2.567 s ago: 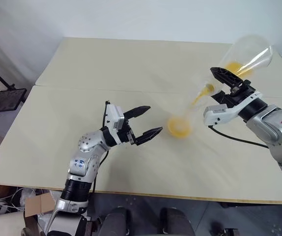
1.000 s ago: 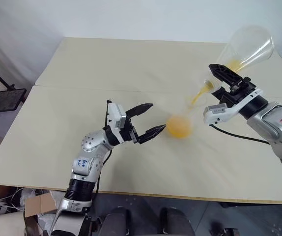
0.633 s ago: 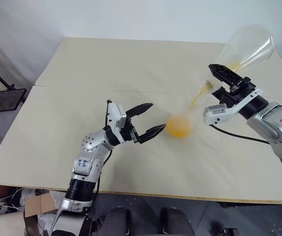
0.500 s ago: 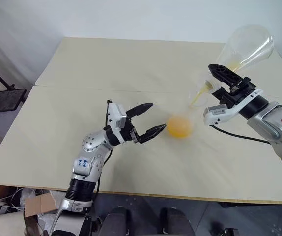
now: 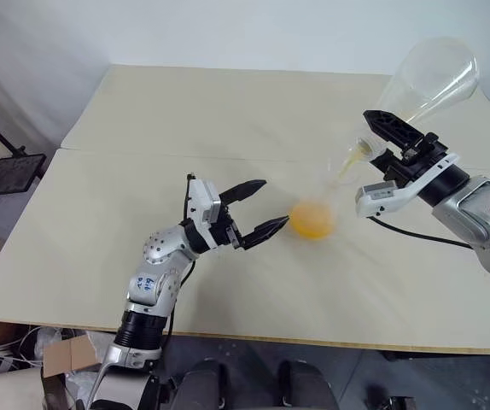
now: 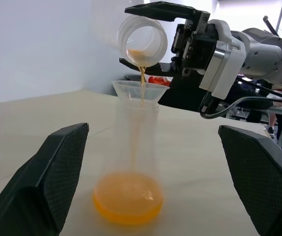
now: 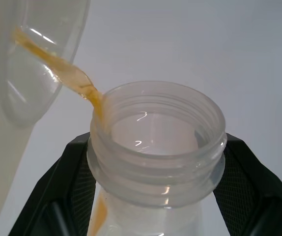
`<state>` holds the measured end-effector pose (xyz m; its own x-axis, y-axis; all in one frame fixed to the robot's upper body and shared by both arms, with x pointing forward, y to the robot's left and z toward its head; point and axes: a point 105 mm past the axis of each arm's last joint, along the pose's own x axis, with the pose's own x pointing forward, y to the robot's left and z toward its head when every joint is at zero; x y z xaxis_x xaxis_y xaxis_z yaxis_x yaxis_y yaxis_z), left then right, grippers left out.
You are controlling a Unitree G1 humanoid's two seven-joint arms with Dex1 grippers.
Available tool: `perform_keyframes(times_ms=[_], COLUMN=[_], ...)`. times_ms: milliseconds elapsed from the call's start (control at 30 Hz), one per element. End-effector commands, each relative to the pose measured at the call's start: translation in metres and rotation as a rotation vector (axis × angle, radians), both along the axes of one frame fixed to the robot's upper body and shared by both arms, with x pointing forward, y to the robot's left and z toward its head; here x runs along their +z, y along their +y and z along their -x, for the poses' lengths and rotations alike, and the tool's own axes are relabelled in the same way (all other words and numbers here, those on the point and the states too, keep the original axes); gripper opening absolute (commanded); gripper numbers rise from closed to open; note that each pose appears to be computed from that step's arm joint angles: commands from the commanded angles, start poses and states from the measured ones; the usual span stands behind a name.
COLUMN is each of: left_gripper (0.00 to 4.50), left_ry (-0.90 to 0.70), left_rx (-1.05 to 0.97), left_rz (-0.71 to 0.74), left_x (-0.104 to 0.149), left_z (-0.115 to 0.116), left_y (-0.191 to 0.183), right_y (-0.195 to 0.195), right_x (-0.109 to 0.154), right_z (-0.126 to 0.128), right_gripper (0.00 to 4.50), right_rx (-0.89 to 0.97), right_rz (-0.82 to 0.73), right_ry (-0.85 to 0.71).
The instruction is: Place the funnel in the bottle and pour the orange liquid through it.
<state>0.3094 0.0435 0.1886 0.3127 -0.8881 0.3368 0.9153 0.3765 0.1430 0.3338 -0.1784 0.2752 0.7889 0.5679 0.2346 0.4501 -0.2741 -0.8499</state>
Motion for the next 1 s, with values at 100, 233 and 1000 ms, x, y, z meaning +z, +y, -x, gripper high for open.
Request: perform_keyframes(times_ms=[100, 233, 1000], left_gripper=[4.5, 4.5, 4.5], left_ry=[-0.049, -0.049, -0.048], left_rx=[-0.015, -0.017, -0.021], left_rz=[0.009, 0.01, -0.012], left_x=[0.01, 0.01, 0.011], left_z=[0.004, 0.004, 0.002], left_y=[-0.004, -0.004, 0.0], right_y=[-0.003, -0.004, -0.017], right_x=[0.014, 0.014, 0.03], right_z=[0.006, 0.005, 0.026], right_gripper=[2.82, 2.82, 2.82], right_rx=[0.0, -0.005, 0.234], right_rz=[0.017, 0.017, -0.84], right_ry=[-0.062, -0.067, 0.272])
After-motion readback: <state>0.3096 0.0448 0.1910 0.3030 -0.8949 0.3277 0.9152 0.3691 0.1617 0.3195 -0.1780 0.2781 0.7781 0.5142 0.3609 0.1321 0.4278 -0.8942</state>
